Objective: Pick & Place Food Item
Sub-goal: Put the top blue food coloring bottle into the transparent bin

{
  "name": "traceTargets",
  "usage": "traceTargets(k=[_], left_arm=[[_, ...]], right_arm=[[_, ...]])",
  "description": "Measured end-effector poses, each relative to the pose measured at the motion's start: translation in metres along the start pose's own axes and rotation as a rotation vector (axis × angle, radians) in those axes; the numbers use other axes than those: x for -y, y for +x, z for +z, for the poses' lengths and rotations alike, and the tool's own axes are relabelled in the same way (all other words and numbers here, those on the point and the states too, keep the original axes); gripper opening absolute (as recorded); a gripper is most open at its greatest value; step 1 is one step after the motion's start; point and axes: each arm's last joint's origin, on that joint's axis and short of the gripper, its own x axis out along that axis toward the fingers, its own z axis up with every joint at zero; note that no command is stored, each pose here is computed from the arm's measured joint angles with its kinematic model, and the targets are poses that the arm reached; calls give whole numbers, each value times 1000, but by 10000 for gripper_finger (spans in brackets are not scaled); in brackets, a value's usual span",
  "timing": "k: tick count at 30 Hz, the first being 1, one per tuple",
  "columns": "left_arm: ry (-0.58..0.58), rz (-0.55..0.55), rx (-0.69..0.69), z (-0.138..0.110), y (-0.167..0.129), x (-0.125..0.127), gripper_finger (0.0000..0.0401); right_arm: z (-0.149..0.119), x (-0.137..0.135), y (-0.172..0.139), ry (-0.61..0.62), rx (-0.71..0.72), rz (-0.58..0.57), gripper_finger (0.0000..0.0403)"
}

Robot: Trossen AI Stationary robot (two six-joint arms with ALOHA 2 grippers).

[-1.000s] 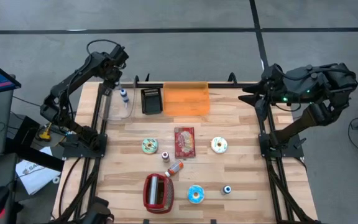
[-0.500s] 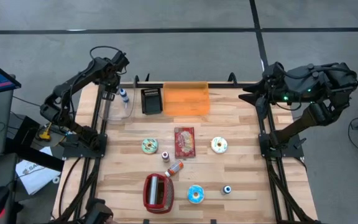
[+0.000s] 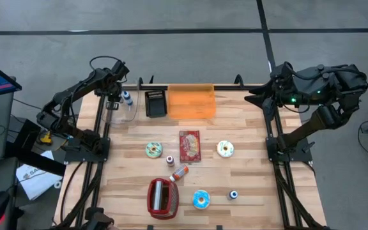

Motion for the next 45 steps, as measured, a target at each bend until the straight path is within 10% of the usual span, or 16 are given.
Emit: traceTargets(k=[45], left_arm=[[-73, -181, -63, 4, 18, 11, 140]], right_arm=[[2, -1, 0, 43, 21, 9, 175]])
